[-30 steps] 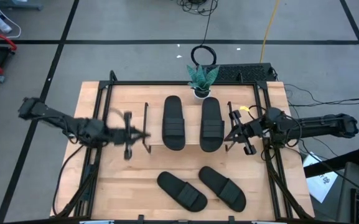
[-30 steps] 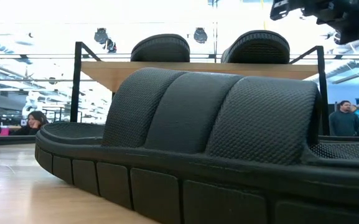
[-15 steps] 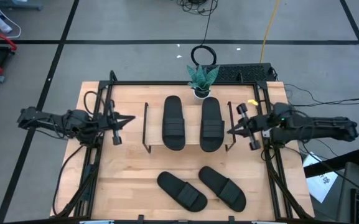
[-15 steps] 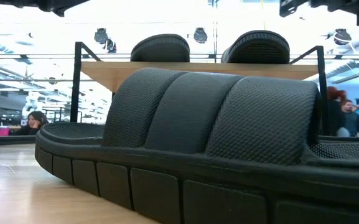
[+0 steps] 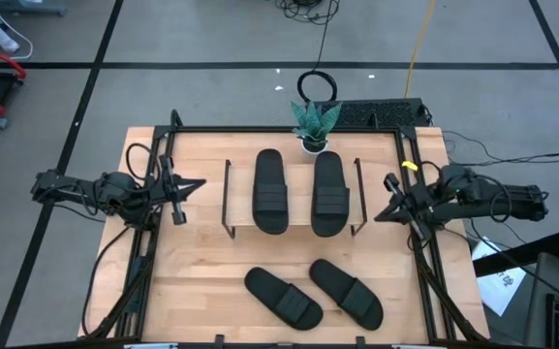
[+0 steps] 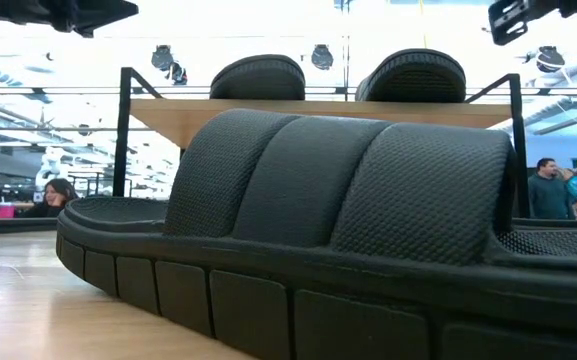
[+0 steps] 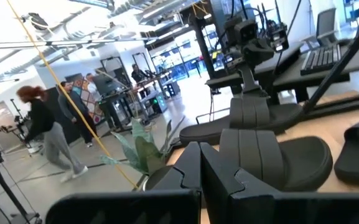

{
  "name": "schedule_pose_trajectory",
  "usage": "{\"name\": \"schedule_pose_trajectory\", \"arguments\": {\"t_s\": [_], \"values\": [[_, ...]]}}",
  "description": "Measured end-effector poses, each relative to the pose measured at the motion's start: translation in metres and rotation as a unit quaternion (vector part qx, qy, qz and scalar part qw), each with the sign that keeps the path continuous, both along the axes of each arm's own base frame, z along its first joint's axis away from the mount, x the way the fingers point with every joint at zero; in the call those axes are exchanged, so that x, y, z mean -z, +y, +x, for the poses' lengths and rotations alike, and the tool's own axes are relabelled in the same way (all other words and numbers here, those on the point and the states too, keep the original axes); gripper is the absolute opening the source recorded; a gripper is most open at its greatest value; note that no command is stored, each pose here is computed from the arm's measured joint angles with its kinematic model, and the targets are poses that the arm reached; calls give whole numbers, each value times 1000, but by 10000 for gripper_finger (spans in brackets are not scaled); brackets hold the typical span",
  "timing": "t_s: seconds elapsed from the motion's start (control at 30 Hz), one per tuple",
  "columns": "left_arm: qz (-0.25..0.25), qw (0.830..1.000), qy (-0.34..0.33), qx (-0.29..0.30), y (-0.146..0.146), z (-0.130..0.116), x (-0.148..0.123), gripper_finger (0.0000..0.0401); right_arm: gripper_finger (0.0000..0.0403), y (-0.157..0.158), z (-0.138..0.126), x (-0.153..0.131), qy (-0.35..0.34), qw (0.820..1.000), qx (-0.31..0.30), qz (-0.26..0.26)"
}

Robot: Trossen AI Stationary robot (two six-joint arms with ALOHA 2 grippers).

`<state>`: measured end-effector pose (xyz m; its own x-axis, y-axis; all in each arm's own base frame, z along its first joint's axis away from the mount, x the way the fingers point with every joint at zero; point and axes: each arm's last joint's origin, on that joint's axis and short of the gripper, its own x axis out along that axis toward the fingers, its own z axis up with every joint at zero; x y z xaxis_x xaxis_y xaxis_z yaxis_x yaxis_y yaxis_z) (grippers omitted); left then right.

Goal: Pick and place slides into the shelf
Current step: Put the black slide under the shelf

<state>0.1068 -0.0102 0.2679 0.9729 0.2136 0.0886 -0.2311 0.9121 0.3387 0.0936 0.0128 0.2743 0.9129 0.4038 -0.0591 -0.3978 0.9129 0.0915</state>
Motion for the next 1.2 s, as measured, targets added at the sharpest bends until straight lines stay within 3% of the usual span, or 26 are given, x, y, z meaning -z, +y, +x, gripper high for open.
{"name": "schedule_pose_trajectory", "arguments": {"t_s": [0.33, 0.47, 0.63, 0.8, 1.0, 1.2], "values": [[3, 1000, 14, 0, 0, 0, 3, 1, 0, 21, 1, 10, 71, 992, -103, 19], [2, 1000, 8, 0, 0, 0, 2, 1, 0, 36, 10, 12, 62, 988, -140, 20], [3, 1000, 3, 0, 0, 0, 1, 1, 0, 63, 25, 15, 53, 988, -148, 4], [6, 1000, 3, 0, 0, 0, 0, 2, 0, 97, 24, 29, 100, 981, -166, -16], [2, 1000, 2, 0, 0, 0, 0, 2, 0, 145, 10, 36, 71, 986, -153, -20], [-2, 1000, 1, 1, 0, 0, 0, 2, 0, 181, -11, 48, 73, 995, -60, -44]]}}
